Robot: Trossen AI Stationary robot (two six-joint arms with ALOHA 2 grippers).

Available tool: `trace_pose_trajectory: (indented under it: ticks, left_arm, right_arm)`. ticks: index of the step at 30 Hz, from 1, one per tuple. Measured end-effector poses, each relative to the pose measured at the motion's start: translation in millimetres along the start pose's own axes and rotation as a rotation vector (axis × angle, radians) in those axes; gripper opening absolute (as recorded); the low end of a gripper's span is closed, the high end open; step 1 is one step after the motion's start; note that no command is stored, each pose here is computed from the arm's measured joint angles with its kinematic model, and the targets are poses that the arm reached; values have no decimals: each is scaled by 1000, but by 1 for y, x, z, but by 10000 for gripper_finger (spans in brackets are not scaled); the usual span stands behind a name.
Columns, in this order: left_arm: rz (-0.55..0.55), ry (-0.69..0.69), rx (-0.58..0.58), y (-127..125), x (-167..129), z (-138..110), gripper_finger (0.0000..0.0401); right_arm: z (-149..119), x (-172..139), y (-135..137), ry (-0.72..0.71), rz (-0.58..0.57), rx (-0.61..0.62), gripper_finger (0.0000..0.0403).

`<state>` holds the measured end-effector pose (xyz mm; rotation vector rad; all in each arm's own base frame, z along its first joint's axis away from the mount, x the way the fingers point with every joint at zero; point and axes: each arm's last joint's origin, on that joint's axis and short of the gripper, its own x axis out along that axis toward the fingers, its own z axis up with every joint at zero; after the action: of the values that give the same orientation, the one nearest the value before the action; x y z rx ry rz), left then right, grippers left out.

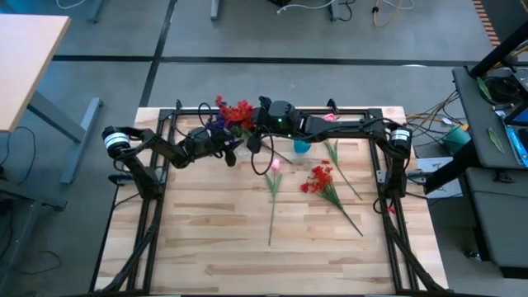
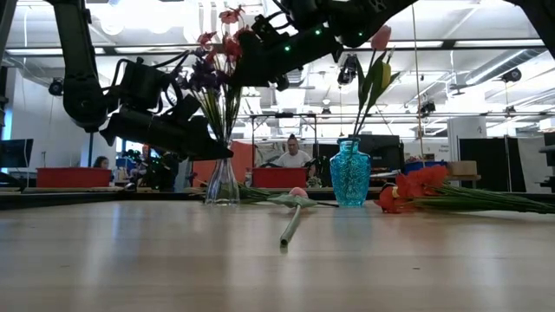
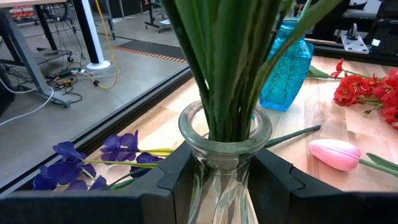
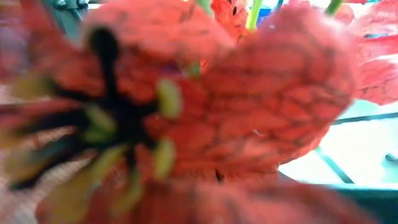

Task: Sort flowers into vase by color
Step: Put the bottom red flowers into the transparent vase

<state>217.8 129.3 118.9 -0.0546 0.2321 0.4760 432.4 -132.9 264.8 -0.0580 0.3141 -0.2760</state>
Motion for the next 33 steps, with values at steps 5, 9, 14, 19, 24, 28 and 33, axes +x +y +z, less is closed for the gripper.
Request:
trace_pose_trajectory:
  ticks: [5,9,14,19,24,28,33]
  left_arm:
    - [2,0,0,0,0,0,110]
    - [4,1,0,0,0,0,110]
    - [4,1,0,0,0,0,110]
    - [4,1,0,0,0,0,110]
    - [2,1,0,0,0,0,110]
    - [-2,0,0,0,0,0,110]
    - [-3,-3,-3,0,0,0,111]
  right_arm:
    - [-3,0,4,33,15,-12,18]
    - [-3,1,2,35,-14,-4,18]
    - [-4,1,8,34,27,-19,18]
    - [-5,1,9,40,25,-16,20]
    - [-12,3,8,75,8,-11,55]
    - [-13,3,8,87,-12,-6,105]
    - [-13,2,6,103,-34,-7,163]
